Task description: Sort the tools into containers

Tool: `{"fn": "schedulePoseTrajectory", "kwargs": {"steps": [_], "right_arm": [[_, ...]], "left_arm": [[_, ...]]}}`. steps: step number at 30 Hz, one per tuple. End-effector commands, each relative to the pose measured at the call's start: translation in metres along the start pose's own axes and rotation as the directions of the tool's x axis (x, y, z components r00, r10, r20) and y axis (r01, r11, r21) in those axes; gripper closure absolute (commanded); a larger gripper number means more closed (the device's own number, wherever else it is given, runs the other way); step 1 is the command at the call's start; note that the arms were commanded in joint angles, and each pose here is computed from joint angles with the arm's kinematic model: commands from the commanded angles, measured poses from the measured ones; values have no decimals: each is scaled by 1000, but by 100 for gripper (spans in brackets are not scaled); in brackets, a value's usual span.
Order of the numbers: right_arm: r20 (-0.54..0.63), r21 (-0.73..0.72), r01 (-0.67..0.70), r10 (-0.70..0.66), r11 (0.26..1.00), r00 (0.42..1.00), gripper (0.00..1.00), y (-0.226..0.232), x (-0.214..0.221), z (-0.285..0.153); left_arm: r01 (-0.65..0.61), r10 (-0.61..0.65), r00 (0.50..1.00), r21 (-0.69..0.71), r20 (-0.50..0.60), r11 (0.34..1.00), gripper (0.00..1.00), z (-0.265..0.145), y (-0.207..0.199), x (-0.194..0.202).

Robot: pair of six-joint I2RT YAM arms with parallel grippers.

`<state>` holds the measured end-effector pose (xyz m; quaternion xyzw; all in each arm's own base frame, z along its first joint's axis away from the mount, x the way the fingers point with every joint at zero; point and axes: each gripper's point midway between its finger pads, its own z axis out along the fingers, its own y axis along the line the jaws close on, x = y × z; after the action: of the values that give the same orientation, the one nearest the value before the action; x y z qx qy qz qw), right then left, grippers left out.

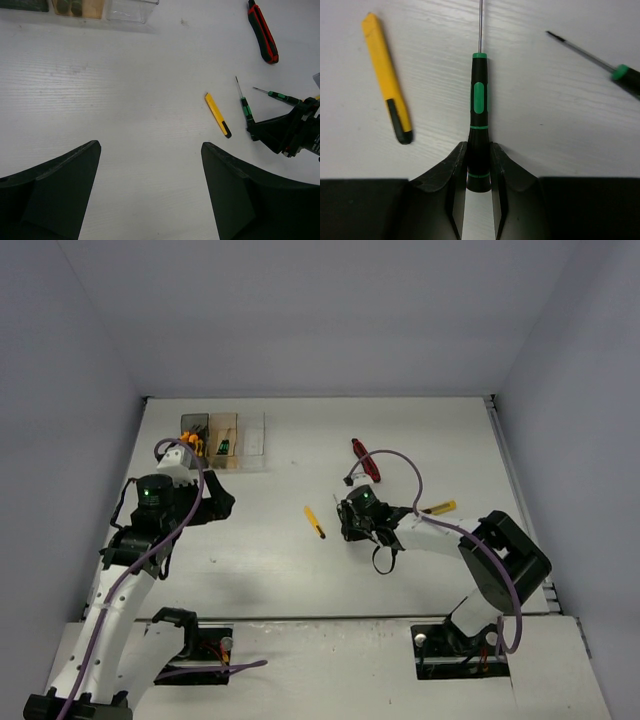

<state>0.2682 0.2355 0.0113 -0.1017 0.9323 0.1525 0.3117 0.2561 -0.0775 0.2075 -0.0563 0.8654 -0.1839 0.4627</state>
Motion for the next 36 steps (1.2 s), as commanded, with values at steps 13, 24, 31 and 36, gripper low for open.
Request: {"fn": "schedulePoseTrajectory", "kwargs": {"steps": [13, 24, 31, 36], "right_arm": [[371, -379, 51, 101, 924, 923, 100, 103, -108, -82], [473, -523, 95, 196, 847, 859, 100, 131, -124, -143], [482, -540, 106, 204, 835, 852, 100, 135, -125, -152], [484, -546, 105, 211, 831, 849, 100, 136, -126, -154]], "left_arm": [[219, -254, 960, 256, 113, 942, 21, 6, -58, -30], [174, -248, 955, 369, 165, 913, 22, 27, -152, -40], [142, -224, 959, 383, 176, 913, 24, 37, -177, -47], [136, -210, 965, 388, 155, 912, 26, 45, -188, -42]]}}
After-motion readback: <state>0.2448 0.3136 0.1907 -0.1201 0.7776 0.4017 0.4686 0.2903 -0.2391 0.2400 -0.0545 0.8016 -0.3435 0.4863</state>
